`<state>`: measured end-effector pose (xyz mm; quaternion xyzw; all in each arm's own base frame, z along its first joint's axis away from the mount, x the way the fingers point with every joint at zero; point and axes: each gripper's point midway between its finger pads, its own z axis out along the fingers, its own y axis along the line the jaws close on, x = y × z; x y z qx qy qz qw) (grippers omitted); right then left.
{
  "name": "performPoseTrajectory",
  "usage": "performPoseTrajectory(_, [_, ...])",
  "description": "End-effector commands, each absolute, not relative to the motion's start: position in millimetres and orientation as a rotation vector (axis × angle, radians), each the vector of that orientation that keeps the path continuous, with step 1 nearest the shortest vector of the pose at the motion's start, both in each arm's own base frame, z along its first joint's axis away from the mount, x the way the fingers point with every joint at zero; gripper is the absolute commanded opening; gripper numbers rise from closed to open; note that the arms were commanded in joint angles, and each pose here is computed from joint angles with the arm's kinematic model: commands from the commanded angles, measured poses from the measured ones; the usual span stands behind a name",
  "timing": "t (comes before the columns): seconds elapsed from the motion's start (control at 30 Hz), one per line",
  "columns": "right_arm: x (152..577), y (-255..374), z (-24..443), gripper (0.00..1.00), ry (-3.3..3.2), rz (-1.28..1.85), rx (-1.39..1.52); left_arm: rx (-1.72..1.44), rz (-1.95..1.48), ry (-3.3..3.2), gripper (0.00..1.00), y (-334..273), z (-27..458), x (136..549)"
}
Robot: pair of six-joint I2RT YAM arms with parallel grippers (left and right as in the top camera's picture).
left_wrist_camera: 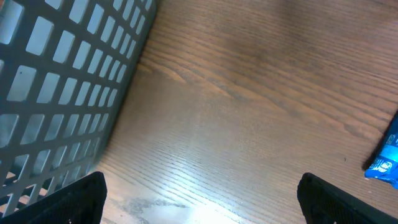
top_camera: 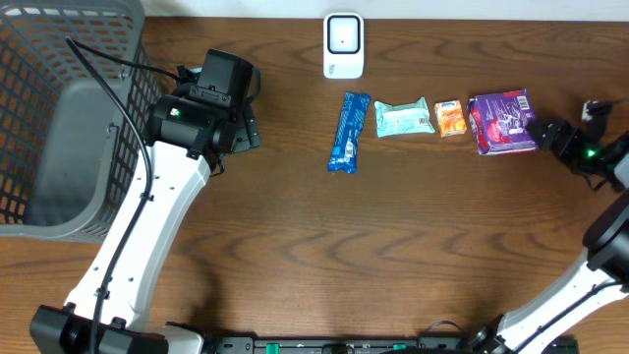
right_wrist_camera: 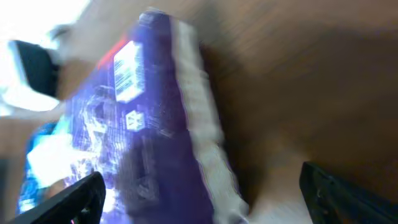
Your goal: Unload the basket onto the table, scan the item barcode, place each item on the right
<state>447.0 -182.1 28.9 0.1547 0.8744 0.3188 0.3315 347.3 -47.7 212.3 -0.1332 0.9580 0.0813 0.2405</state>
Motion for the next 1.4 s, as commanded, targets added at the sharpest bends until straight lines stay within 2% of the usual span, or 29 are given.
performPoseTrajectory(0.0, [446, -166, 18, 0.92, 2.234, 0.988, 0.378, -0.38, 0.23, 2.618, 0.98, -46, 212, 347])
performPoseTrajectory(0.07, [445, -164, 9, 0.89, 2.24, 1.004, 0.39, -0.38, 0.23, 2.618, 0.98, -46, 212, 347])
performPoseTrajectory(0.1, [444, -163, 4, 0.84, 2.245, 1.011, 0.396, -0.38, 0.23, 2.618, 0.98, -46, 212, 347])
performPoseTrajectory(0.17, [443, -163, -1, 0.66, 2.252, 1.018, 0.407, -0.38, 0.23, 2.618, 0.98, -46, 212, 347])
performPoseTrajectory(0.2, [442, -164, -2, 0.6, 2.255, 1.014, 0.412, -0.38, 0.23, 2.619, 0.98, -46, 212, 347])
performPoseTrajectory(0.27, [442, -165, -3, 0.42, 2.262, 1.006, 0.42, -0.38, 0.23, 2.618, 0.98, -46, 212, 347])
performPoseTrajectory(0.3, [442, -165, -2, 0.24, 2.26, 1.014, 0.44, -0.38, 0.23, 2.619, 0.98, -46, 212, 347])
performPoseTrajectory(0.37, [444, -166, -1, 0.01, 2.258, 1.035, 0.498, -0.38, 0.23, 2.618, 0.98, -46, 212, 347])
performPoseTrajectory(0.57, [451, -173, 27, 0.01, 2.23, 1.003, 0.502, -0.38, 0.23, 2.619, 0.98, -46, 212, 347])
performPoseTrajectory(0.7, [452, -187, 60, 0.01, 2.268, 0.809, 0.496, -0.38, 0.23, 2.618, 0.98, -46, 212, 347])
performPoseTrajectory(0.93, [429, -232, 132, 0.01, 2.354, 0.101, 0.676, -0.38, 0.23, 2.618, 0.98, -46, 212, 347])
performPoseTrajectory(1.13, [388, -260, 183, 0.01, 2.246, -0.606, 0.943, -0.38, 0.23, 2.618, 0.98, -46, 212, 347])
performPoseTrajectory(1.37, [369, -257, 194, 0.01, 2.107, -1.264, 0.952, -0.38, 0.23, 2.618, 0.98, -46, 212, 347])
